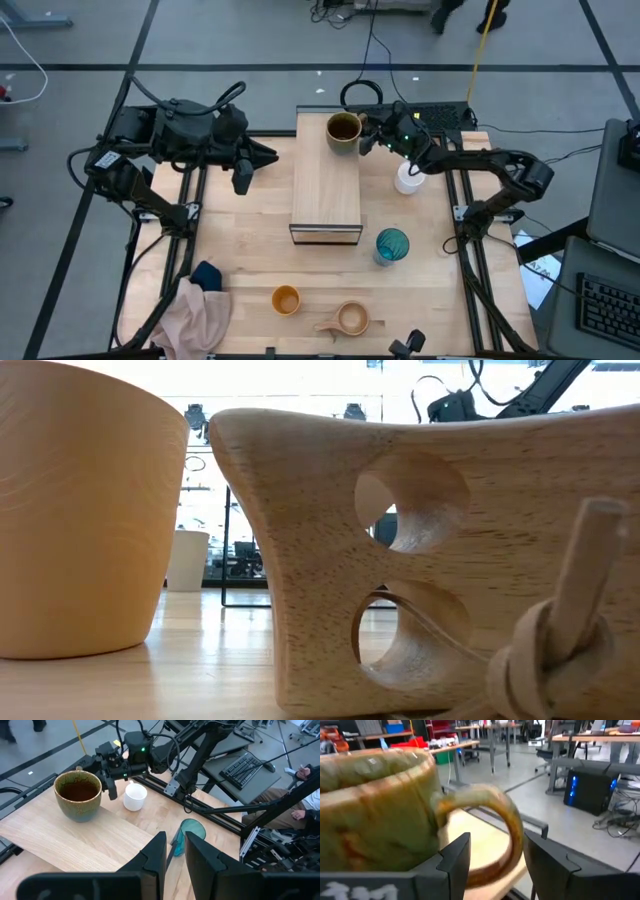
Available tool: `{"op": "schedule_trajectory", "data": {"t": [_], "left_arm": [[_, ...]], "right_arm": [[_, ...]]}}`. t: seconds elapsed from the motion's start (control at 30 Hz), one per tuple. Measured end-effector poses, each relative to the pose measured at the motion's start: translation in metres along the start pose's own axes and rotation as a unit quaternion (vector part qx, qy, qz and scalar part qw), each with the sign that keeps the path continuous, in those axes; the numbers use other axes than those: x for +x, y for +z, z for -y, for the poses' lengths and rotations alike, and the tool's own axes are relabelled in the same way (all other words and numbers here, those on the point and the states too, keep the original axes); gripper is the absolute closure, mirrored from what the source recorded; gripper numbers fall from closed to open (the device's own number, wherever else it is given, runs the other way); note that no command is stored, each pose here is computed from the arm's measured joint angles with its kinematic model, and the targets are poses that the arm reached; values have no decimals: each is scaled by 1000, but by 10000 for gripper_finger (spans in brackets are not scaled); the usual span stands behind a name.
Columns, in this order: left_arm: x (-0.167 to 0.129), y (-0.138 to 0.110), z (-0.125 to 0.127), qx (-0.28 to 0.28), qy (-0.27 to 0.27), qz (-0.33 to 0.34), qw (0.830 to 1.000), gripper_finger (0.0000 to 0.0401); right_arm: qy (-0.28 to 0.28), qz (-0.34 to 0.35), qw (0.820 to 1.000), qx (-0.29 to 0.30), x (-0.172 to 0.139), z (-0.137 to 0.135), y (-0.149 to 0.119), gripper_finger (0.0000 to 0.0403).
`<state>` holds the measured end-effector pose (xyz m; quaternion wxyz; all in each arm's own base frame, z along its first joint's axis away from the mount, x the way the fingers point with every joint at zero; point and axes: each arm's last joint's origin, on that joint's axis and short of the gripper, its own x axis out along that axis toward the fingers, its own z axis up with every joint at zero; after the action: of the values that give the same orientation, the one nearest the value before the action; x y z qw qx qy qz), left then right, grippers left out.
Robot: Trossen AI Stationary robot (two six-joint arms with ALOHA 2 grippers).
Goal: Stack small to large cups/mugs on shelf
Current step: Put the blue cup on the shelf
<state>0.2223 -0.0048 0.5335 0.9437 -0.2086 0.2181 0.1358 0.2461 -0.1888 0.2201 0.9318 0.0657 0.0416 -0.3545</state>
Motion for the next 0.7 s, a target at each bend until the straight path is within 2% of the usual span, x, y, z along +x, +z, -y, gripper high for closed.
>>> {"op": "schedule_trajectory", "data": {"t": [0.37, 0.5, 0.7], "left_arm": [[0, 0, 0, 1, 0, 0, 1000, 332], [0, 0, 0, 9, 0, 0, 1000, 332], [0, -2, -1, 21, 7, -12, 1000, 332]], "right_arm": [[4, -9, 1000, -7, -28, -1, 1, 234], [16, 12, 1000, 2, -51, -5, 9, 234], [59, -26, 997, 45, -99, -21, 21, 234]]}}
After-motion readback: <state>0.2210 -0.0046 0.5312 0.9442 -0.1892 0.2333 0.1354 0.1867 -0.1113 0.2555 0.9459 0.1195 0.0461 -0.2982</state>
